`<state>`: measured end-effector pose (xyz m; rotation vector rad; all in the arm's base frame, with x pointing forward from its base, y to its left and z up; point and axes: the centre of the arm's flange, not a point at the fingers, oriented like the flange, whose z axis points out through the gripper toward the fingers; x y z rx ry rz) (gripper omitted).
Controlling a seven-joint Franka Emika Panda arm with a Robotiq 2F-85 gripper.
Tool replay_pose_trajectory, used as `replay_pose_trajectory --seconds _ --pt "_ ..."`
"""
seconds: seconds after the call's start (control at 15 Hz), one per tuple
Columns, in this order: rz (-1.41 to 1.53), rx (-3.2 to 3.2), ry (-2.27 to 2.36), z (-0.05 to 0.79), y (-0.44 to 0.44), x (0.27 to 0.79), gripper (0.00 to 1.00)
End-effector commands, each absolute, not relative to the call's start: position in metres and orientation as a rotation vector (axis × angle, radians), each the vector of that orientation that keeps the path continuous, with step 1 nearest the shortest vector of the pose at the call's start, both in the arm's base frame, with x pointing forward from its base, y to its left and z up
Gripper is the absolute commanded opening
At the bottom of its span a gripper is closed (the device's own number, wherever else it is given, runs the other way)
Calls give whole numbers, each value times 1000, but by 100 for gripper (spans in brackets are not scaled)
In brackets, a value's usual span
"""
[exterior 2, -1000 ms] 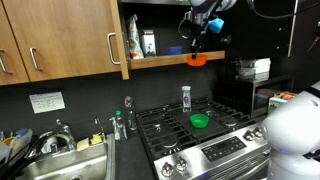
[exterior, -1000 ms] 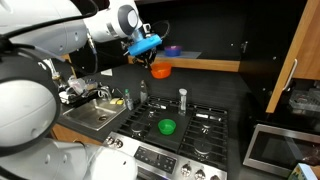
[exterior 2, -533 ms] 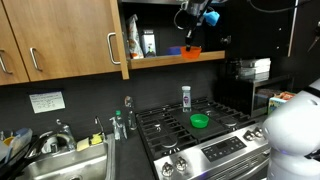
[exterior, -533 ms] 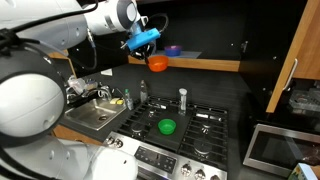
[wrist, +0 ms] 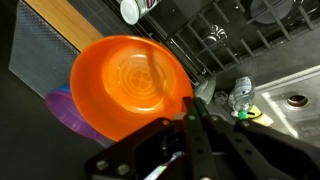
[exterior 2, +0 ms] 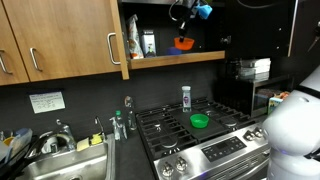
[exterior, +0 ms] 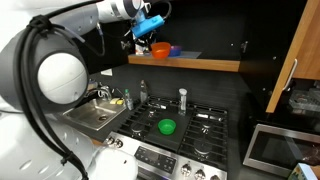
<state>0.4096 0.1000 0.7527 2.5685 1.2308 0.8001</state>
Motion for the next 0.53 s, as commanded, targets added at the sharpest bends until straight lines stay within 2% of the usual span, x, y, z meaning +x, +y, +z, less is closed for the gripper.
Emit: replay_pose_trajectory --seconds 0.0,0.47 --pt "849 2547 1263 784 100 436 1" --pt "940 2489 1257 826 108 459 1"
